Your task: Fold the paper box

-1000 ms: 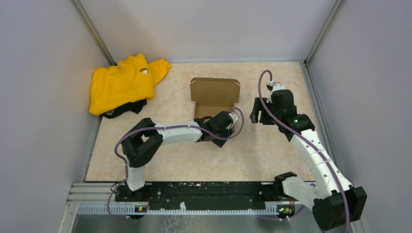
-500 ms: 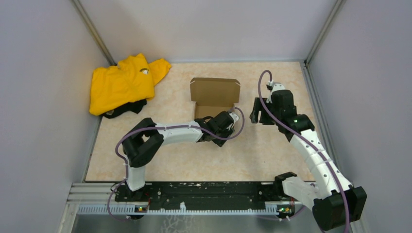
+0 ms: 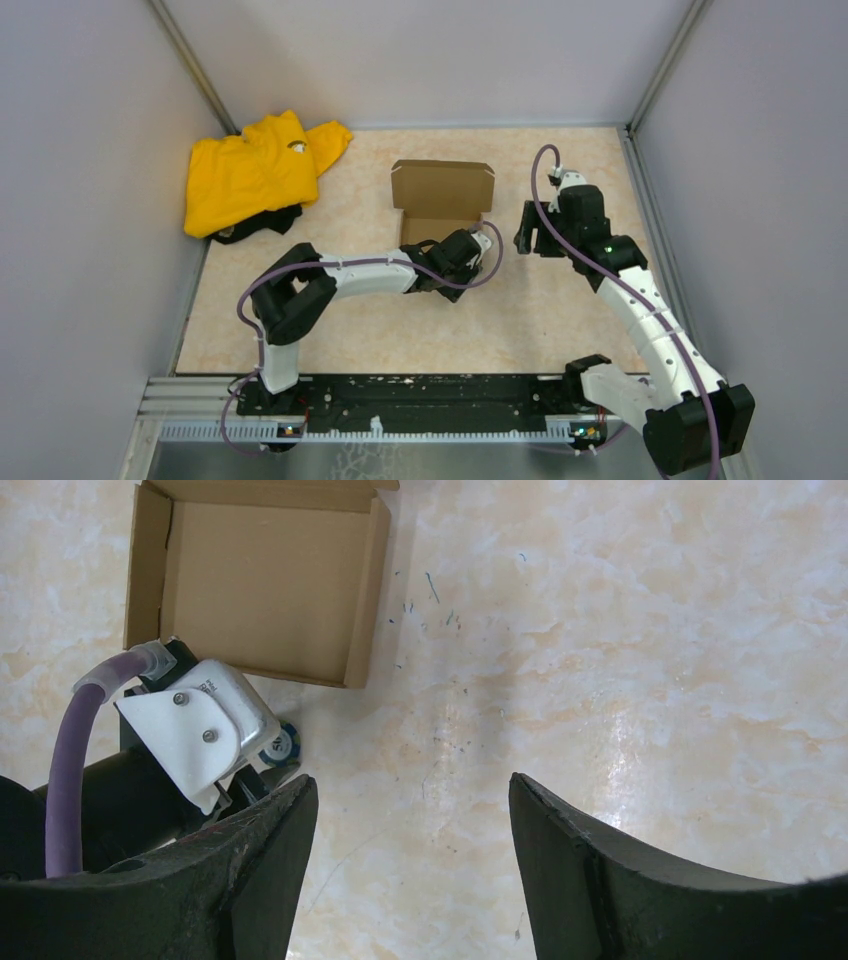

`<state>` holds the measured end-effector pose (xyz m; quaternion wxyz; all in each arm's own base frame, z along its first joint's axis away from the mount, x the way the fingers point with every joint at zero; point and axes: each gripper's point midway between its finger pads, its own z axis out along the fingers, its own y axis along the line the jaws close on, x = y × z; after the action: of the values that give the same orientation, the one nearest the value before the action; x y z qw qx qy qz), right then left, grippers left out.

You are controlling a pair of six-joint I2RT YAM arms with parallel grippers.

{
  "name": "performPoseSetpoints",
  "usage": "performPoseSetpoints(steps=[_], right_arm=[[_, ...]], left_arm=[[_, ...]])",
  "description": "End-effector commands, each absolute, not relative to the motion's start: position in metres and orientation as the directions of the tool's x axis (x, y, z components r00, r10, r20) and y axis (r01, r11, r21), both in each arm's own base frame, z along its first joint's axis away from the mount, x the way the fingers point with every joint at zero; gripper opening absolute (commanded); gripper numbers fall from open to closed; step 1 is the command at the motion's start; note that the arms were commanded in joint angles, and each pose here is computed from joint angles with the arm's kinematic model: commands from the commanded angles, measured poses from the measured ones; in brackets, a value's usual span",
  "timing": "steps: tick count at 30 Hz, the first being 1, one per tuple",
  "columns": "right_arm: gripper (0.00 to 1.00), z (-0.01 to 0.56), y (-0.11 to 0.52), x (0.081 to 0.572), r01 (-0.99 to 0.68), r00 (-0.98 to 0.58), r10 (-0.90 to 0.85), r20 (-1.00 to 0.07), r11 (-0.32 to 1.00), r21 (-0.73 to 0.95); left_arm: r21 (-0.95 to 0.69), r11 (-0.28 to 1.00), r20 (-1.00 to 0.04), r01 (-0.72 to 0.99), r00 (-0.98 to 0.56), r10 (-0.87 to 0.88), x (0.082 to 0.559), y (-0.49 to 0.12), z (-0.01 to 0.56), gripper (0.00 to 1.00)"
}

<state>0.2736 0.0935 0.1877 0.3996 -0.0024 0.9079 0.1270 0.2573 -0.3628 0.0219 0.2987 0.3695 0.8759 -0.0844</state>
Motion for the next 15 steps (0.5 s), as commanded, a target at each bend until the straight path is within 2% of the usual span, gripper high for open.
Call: performPoseSetpoints(steps=[1,15], right_arm=[[0.69,0.202,0.095,0.283,-0.126,-0.639,0.104,-0.762,0.963,0.237],[0.69,0.204,0.094,0.284,-0.124,-0.636,0.104,-0.765,0.964,0.234]], left_arm=[[0.105,0.71,-0.504,0.697,-0.578,0.642,0.249,-0.337,-0.001,0.52],[0.122,0.719,-0.538,0.684,-0.563,0.627,0.259,-0.34,0.013,0.5]])
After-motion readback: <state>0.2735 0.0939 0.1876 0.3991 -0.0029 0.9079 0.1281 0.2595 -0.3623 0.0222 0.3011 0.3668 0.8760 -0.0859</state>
